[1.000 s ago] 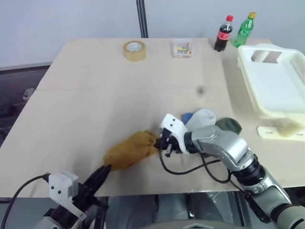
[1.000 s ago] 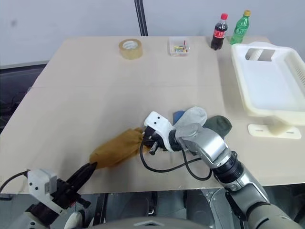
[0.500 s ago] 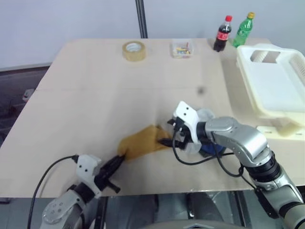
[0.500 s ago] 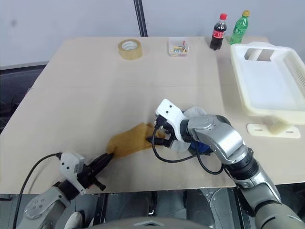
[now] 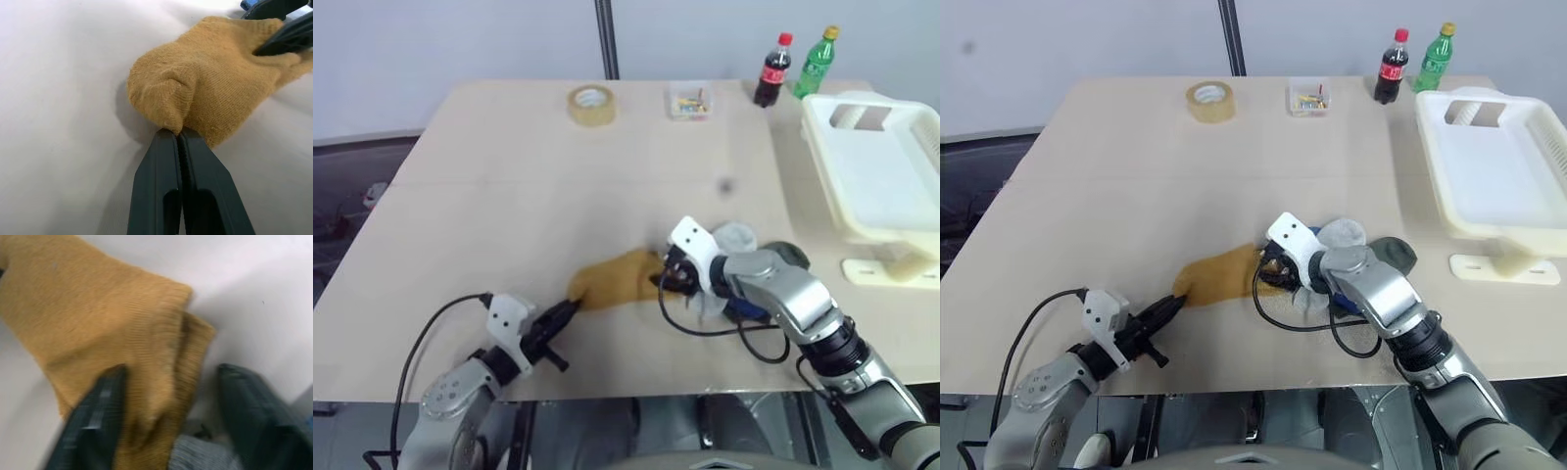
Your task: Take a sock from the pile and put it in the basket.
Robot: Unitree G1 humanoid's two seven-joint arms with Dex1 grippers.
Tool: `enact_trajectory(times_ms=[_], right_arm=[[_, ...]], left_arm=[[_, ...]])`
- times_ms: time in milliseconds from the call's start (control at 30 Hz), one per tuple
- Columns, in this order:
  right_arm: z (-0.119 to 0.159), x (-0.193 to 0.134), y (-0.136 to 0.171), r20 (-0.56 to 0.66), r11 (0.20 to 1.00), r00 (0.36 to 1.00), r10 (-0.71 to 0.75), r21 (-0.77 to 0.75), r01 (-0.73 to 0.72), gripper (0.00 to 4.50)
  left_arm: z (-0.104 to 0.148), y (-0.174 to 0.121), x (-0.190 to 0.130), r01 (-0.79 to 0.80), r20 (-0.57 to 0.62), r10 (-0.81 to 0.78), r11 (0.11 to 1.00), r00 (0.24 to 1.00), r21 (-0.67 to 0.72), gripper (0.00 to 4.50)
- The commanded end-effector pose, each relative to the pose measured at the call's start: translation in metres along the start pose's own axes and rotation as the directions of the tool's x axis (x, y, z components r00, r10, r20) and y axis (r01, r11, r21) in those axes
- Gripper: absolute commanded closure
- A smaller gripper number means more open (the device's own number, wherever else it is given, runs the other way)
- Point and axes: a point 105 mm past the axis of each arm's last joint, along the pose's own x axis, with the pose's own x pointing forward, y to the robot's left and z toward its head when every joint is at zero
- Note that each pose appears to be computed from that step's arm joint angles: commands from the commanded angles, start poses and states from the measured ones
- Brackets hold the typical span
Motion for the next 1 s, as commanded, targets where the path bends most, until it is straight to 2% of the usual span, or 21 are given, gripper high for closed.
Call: enact_trajectory(times_ms=[33,233,367,500,567,633,667,800,1000], right_arm=[[0.014,-0.004,-0.003,0.075,0.996,0.997,-0.009,-0.087,0.016,2.79],[0.047,-0.015,-0.006,0.206,0.982,0.979,-0.005,-0.185,0.044,2.79],[0.051,-0.020,-0.009,0.212,0.974,0.977,-0.007,-0.221,0.055,2.79],[0.046,-0.029,-0.008,0.185,0.977,0.982,0.043,-0.214,-0.002,2.79],[0.061,-0.031,-0.007,0.263,0.975,0.963,0.054,-0.221,0.005,2.41],[0.068,-0.028,0.002,0.291,0.973,0.950,0.109,-0.225,-0.042,1.90],[0.066,-0.023,0.009,0.284,0.966,0.949,0.138,-0.249,-0.066,1.41],[0.051,0.006,0.025,0.238,0.936,0.953,0.187,-0.339,-0.099,0.03],[0.030,0.032,0.011,0.173,0.949,0.980,0.101,-0.312,-0.043,0.03]], left_arm=[[-0.008,0.001,-0.001,0.005,-0.028,-0.005,1.000,1.000,-0.017,4.50],[-0.007,0.001,0.001,0.021,-0.031,-0.021,1.000,0.999,-0.008,4.50],[-0.007,0.003,0.002,0.026,-0.034,-0.026,1.000,0.999,-0.001,4.50],[-0.007,0.005,0.002,0.028,-0.034,-0.027,1.000,0.999,0.002,4.50],[-0.008,0.005,0.002,0.028,-0.038,-0.028,1.000,0.999,0.004,4.50],[-0.009,0.005,0.002,0.031,-0.042,-0.030,1.000,0.999,0.005,4.50],[-0.009,0.004,0.002,0.032,-0.043,-0.032,0.999,0.999,0.001,4.50],[-0.010,0.002,0.005,0.041,-0.046,-0.042,0.999,0.998,-0.032,4.50],[-0.004,0.002,0.008,0.053,-0.031,-0.054,0.998,0.998,-0.031,4.50]])
